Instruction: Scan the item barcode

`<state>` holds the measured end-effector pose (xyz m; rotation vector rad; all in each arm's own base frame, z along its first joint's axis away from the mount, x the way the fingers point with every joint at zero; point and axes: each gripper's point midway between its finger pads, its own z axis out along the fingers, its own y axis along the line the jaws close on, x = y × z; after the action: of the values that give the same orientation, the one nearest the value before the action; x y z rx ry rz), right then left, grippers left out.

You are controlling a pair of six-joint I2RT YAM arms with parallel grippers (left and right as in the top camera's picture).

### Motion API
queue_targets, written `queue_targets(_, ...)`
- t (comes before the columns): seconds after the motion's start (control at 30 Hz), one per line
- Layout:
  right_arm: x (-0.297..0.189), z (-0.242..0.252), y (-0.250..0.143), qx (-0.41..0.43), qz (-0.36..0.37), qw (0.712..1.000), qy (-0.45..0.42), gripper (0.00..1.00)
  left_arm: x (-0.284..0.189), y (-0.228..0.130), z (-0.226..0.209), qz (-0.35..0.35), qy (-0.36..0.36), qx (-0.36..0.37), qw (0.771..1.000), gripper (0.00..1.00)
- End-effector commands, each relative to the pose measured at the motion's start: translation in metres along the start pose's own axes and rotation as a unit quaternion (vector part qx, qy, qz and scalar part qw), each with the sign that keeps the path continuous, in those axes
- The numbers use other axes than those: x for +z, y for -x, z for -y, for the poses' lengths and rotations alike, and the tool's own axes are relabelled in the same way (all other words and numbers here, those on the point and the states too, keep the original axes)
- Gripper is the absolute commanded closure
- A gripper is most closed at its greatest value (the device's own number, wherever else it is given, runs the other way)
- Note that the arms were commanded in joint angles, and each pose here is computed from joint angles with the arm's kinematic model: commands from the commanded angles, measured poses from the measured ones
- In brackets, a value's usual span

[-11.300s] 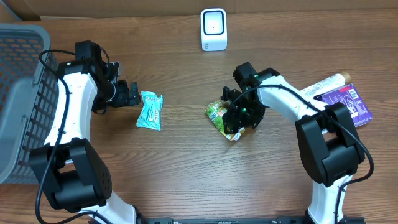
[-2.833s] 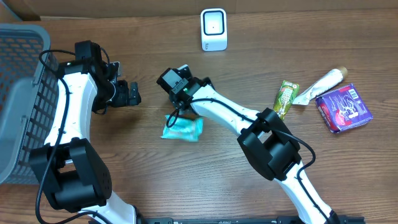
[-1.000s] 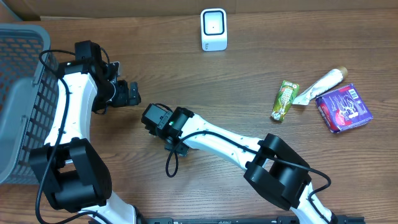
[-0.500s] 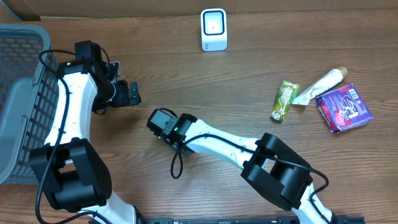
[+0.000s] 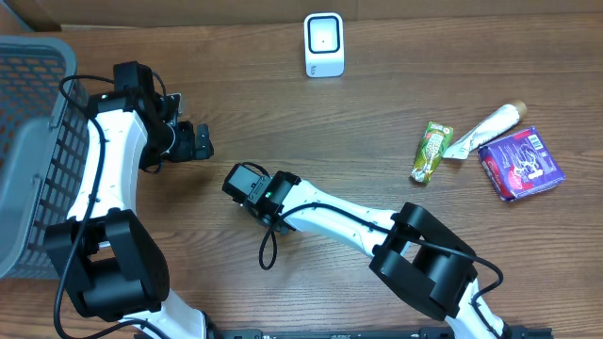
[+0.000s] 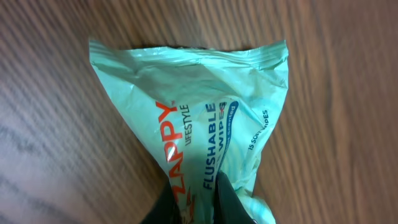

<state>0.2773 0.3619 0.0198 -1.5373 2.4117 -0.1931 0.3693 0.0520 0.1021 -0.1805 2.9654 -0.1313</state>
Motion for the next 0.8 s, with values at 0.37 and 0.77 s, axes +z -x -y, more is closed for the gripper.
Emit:
queue_targets(0.37,-0.134,0.049,0.029,0.201,0.184,0.839,0.471,0.96,-0.006,0.001,0.003,0.008,0.0,0.014,1.0,0.0)
queue_targets(0.77,-0.06,0.075,0.004,0.312,0.139,0.749,0.569,0.96,-0.006,0.001,0.003,0.008,0.0,0.014,1.0,0.0)
